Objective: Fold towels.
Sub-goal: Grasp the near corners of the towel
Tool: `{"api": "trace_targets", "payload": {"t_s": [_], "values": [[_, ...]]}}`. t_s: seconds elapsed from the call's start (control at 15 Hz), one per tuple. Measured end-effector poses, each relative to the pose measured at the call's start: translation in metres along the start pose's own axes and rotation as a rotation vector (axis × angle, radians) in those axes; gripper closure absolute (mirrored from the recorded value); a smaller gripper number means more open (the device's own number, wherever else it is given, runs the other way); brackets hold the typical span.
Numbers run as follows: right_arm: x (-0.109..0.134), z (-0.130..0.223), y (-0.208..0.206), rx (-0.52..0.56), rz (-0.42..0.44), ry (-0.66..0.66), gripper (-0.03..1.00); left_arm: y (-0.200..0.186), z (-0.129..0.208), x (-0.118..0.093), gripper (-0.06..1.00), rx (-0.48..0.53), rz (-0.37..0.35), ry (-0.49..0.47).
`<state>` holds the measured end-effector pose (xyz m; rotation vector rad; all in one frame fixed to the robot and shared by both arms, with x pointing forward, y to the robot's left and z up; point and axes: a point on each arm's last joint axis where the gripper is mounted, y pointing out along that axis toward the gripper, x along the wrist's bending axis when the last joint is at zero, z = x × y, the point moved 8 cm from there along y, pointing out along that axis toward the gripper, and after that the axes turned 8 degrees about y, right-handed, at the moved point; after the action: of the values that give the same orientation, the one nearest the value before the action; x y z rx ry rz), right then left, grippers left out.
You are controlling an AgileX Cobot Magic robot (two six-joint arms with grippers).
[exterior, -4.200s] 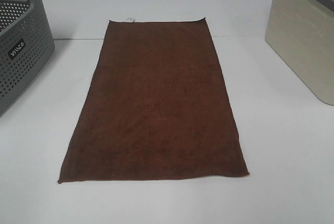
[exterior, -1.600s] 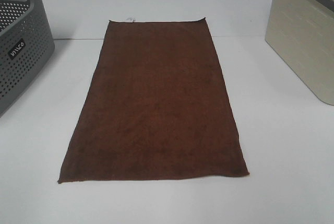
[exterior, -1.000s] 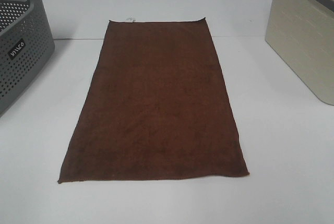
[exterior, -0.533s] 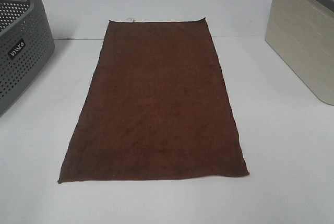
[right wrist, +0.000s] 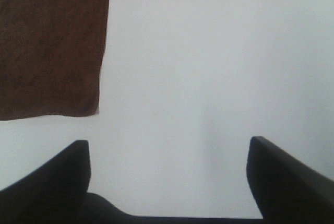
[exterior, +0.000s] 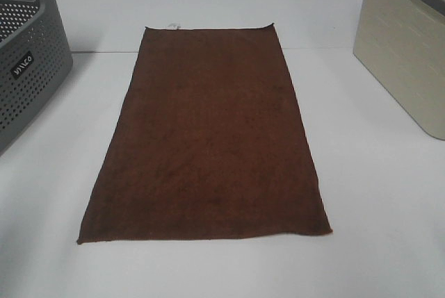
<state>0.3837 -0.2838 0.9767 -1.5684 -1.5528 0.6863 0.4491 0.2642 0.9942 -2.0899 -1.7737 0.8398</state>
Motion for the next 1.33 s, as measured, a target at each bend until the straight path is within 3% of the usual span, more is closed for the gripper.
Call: {"api": "trace_targets", "payload": {"t_s": [0.27,0.6,0.93,1.07,1.33], "values": [[0.014,-0.025,0.044,0.198,-0.036,0.04,0.2,0.063,0.024,-0.004,0.21,0.274,0.08,-0.06],[0.029,-0.039,0.109,0.355,-0.112,0.038,0.2,0.12,0.064,-0.002,0.21,0.466,0.15,-0.107],[0.037,-0.026,0.163,0.458,-0.175,0.081,0.2,0.149,0.099,0.0,0.21,0.569,0.188,-0.17],[0.049,-0.015,0.189,0.51,-0.273,0.081,0.21,0.161,0.114,0.0,0.21,0.606,0.215,-0.19],[0.058,-0.007,0.205,0.538,-0.342,0.101,0.21,0.179,0.117,-0.009,0.21,0.624,0.259,-0.175]]}}
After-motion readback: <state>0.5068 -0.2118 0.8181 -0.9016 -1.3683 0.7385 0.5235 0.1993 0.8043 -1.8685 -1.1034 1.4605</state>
